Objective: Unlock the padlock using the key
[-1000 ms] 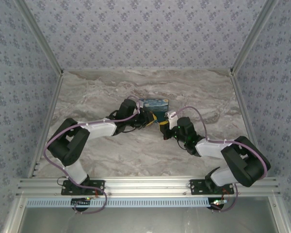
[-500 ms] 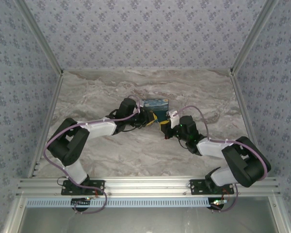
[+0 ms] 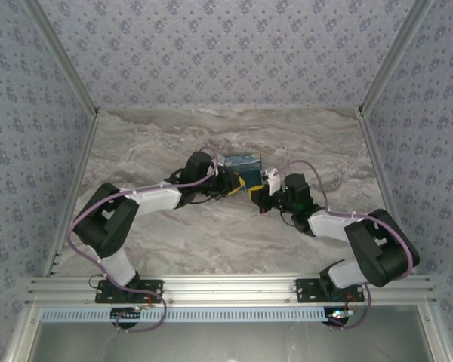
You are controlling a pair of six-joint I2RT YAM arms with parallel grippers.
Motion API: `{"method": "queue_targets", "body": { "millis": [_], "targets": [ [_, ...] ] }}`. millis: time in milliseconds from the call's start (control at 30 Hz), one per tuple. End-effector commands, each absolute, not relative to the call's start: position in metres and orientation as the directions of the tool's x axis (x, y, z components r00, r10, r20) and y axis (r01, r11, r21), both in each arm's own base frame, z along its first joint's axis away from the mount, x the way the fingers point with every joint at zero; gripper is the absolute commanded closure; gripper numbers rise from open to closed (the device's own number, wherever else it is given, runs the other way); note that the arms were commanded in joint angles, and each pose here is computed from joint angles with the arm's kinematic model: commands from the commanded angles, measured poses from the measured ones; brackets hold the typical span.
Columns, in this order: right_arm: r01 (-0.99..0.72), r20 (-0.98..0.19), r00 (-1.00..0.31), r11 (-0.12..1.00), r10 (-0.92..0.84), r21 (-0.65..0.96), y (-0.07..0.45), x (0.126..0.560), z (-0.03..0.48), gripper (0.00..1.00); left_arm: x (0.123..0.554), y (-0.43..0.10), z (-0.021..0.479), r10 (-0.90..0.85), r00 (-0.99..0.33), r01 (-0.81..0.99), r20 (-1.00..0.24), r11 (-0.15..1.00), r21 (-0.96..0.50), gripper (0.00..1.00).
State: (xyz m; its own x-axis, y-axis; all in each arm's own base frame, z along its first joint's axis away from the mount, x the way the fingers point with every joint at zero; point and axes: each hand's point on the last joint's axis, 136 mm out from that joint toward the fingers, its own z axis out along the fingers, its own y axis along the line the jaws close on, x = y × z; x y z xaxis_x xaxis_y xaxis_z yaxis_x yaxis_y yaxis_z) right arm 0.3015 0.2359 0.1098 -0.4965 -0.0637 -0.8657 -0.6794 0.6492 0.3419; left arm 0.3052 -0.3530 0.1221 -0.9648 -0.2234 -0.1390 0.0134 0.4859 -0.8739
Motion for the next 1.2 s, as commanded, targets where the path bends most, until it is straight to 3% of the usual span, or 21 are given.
{"method": "queue_targets", "body": {
  "millis": [0, 400, 567, 733, 867, 1167],
  "targets": [
    [-0.697, -0.896, -0.443, 0.636, -0.019, 0.331, 0.242, 0.318, 0.136, 1.00, 0.292, -0.366, 0.148, -0.134, -0.976, 0.098, -0.170, 0.426, -0.899, 0.88],
    [-0.680, -0.896, -0.441, 0.633, 0.050, 0.370, 0.260, 0.324, 0.145, 1.00, 0.295, -0.367, 0.135, -0.135, -0.976, 0.096, -0.172, 0.444, -0.891, 0.88],
    [-0.603, -0.870, -0.487, 0.689, 0.080, 0.402, 0.255, 0.322, 0.126, 1.00, 0.304, -0.370, 0.120, -0.149, -0.974, 0.086, -0.171, 0.453, -0.887, 0.87],
    [-0.516, -0.815, -0.568, 0.720, 0.118, 0.464, 0.246, 0.316, 0.099, 1.00, 0.314, -0.366, 0.108, -0.165, -0.972, 0.073, -0.166, 0.460, -0.885, 0.80],
    [-0.439, -0.771, -0.619, 0.747, 0.151, 0.499, 0.239, 0.310, 0.080, 1.00, 0.319, -0.359, 0.101, -0.183, -0.968, 0.066, -0.174, 0.480, -0.875, 0.66],
    [-0.310, -0.665, -0.721, 0.766, 0.197, 0.563, 0.240, 0.299, 0.048, 1.00, 0.312, -0.330, 0.091, -0.230, -0.957, 0.025, -0.175, 0.535, -0.845, 0.47]
  ]
}}
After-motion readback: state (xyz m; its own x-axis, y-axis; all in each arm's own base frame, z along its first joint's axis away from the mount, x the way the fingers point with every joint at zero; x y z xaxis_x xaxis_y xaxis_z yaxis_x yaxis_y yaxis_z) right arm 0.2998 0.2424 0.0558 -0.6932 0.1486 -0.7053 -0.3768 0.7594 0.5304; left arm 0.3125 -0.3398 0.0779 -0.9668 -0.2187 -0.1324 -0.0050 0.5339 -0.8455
